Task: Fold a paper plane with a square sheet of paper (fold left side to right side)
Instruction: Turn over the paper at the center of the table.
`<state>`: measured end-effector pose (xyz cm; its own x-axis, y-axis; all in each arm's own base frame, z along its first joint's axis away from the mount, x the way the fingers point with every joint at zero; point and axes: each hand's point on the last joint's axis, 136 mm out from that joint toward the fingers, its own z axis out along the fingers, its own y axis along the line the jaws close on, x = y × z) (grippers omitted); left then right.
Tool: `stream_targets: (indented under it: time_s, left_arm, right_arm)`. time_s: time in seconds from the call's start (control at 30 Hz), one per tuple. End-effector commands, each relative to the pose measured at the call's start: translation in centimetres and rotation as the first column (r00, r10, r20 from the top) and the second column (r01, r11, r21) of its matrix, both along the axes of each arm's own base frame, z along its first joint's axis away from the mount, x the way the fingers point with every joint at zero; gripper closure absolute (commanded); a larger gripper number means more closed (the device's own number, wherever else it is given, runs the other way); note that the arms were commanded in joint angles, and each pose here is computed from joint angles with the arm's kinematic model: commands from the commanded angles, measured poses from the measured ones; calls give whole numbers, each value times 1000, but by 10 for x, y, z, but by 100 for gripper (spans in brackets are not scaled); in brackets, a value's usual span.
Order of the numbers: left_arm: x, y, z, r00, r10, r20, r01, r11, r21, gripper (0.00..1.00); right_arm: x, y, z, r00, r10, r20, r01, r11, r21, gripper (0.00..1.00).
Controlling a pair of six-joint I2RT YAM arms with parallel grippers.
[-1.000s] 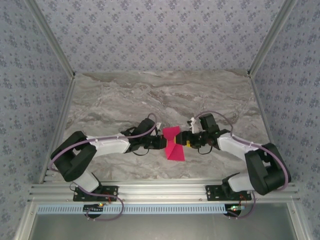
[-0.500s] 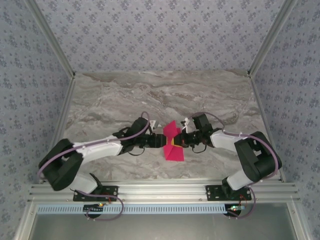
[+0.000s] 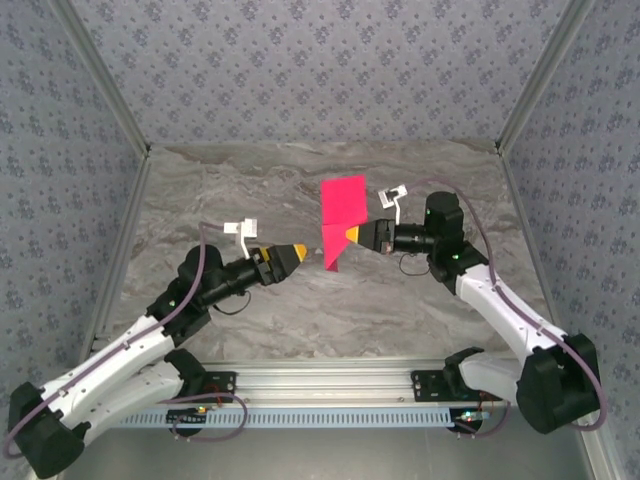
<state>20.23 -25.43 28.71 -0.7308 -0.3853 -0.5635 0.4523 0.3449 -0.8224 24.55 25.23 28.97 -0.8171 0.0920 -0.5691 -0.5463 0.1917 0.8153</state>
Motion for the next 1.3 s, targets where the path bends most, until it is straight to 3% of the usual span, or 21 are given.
stream_targets:
  time_s: [0.0,0.17,0.27,0.53,0.67,0.83,0.97,1.03,1.13,1.2,1.27]
  left_arm:
    - [-12,-11,37,994,-91,59,99,984,-147,2]
    - [-22,-27,56,979,-167,116,187,963,-196,5]
    - [-26,-37,61,973,-191,132,215,956,-202,14]
    - [-28,-44,68,969,-200,147,229,950,-213,56]
    - [-29,-43,70,969,-192,154,222,952,-211,76]
    - [-25,-41,48,983,-142,119,150,986,-67,93]
    - [-18,-31,7,996,-43,83,25,977,211,98]
    - [-13,-22,-15,997,17,73,-43,929,367,100]
    - [-4,-1,-55,989,135,65,-146,765,627,100]
    - [0,15,-73,973,206,105,-208,582,786,100]
    - [1,29,-82,954,257,153,-246,385,889,100]
  right_arm:
    - [-16,12,37,998,58,33,-60,996,62,95]
    - [-32,28,57,992,106,66,-111,990,88,94]
    - [-37,33,62,989,126,74,-133,986,97,94]
    - [-44,36,66,987,143,76,-151,982,110,93]
    - [-44,36,59,989,136,63,-142,986,93,87]
    - [-38,22,33,997,65,47,-64,998,-24,71]
    - [-21,-17,-4,993,-107,43,114,969,-220,57]
    - [-13,-49,-30,973,-228,37,225,901,-371,51]
    - [-7,-102,-64,918,-389,73,357,733,-579,44]
    - [-6,-139,-84,869,-482,112,416,590,-692,41]
    - [-10,-163,-97,832,-539,130,437,493,-753,39]
